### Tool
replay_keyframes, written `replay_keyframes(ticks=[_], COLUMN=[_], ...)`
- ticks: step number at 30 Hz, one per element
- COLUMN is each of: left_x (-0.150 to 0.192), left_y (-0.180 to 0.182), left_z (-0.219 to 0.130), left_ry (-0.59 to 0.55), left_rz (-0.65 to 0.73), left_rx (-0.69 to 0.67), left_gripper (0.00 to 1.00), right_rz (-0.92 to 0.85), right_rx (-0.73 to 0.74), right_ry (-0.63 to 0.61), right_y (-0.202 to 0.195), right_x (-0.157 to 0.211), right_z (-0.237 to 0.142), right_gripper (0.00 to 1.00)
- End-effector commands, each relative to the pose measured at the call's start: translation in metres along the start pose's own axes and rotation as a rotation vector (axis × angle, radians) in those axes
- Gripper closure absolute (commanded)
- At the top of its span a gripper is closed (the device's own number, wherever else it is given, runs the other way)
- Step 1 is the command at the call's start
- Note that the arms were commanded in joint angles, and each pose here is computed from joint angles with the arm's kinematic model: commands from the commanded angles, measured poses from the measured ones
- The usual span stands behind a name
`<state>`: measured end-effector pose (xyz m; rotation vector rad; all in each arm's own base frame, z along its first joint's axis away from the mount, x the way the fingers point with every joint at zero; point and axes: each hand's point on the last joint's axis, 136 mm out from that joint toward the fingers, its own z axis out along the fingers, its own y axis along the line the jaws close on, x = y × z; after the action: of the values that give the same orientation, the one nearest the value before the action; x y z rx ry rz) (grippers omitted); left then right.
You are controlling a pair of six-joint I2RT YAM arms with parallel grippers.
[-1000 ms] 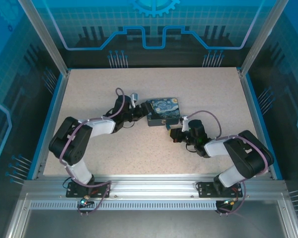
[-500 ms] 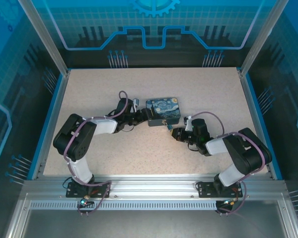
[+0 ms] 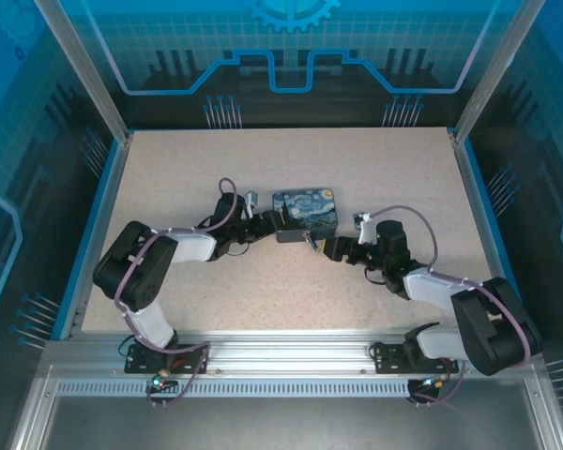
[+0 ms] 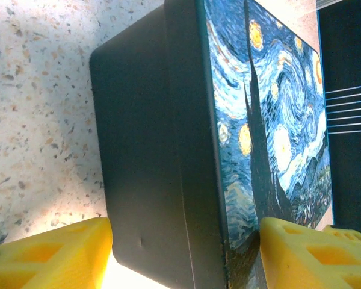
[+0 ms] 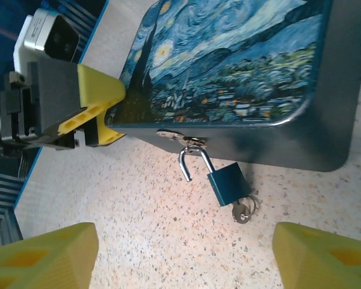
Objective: Unlock the padlock with the key
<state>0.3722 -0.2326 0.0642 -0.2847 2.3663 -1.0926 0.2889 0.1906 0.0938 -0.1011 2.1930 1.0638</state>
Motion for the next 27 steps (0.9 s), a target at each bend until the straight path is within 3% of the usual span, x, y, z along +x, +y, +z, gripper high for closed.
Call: replay_keyframes(ticks=[1, 15, 18, 27], left_x=[0.023, 0.034, 0.035, 0.037], left_y=[0.033, 0.028, 0.026, 0.022], left_z=[-0.007, -0.025, -0.025, -0.019], left_ry=[0.053, 0.034, 0.031, 0.036], left_rz=[-0.043, -0.056, -0.053, -0.058], left_rx=[-0.108, -0.088, -0.082, -0.067], left_gripper=[0.34, 0.35, 0.35, 0.35], right_rz=[-0.034, -0.025, -0.063, -0.113], right_rx=[-0.045, -0.12, -0.162, -0.226], right_ry=[0.03, 0.001, -0.019, 0.132], right_y=[0.008, -0.01, -0.004, 0.006], right_x=[-0.01, -0.062, -0.054, -0.009], right_z=[0.007, 0.059, 0.054, 0.06], right_gripper=[0.19, 0.22, 0.21, 0.19])
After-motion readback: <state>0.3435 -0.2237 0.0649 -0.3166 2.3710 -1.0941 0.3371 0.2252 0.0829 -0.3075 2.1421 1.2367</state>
